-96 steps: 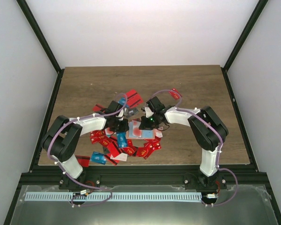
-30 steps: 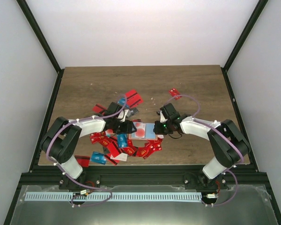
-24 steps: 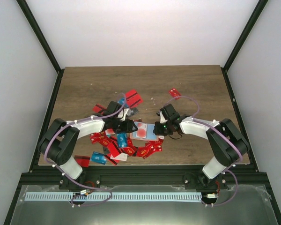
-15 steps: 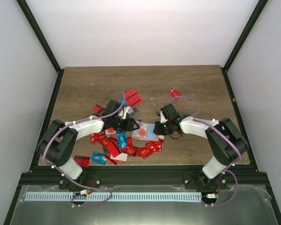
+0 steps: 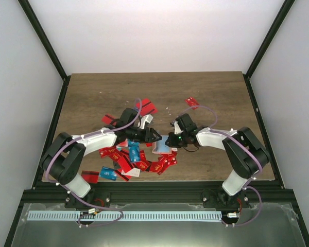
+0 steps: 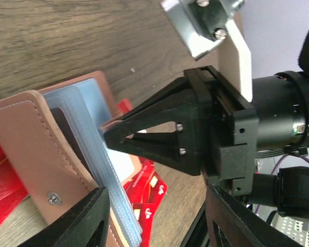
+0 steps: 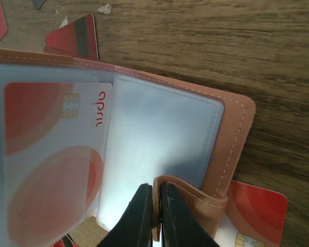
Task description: Put the credit cards into the card holder
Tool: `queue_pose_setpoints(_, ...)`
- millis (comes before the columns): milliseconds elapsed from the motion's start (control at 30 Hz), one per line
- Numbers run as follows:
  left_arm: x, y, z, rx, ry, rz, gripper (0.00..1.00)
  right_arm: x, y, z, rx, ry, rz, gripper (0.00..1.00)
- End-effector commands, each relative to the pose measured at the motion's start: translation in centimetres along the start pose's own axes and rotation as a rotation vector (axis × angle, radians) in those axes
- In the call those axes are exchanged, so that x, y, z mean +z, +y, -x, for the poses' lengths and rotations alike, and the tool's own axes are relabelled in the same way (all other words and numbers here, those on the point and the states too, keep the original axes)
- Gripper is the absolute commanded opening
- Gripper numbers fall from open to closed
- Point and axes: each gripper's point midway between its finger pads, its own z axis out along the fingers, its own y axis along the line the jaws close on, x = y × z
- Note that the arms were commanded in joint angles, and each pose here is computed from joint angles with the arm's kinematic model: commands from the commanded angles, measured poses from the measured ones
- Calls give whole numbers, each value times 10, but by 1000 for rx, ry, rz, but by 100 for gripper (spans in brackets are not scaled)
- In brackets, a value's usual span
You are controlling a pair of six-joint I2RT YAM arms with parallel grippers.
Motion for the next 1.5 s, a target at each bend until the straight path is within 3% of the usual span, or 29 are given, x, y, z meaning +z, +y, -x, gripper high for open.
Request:
queue_pose_setpoints(0,10,-12,4,28,8,-51,53,7,8,0,2,14,51,1)
queue_pose_setpoints(500,46,-2,-5,0,56,-55,49,-14,-3,0,25,-45,-22,1)
queue_pose_setpoints(1000,59,47,-25,-32,96,144,44,-37,-20,1,84,-110,-67,1)
queue_pose_setpoints(1333,60,39,-23,-23,92,143,41,-27,19,9,69,-57,135,5)
queue_pose_setpoints(1467,59,38,-23,-20,93,144,41,-20,28,11,75,-28,197,17)
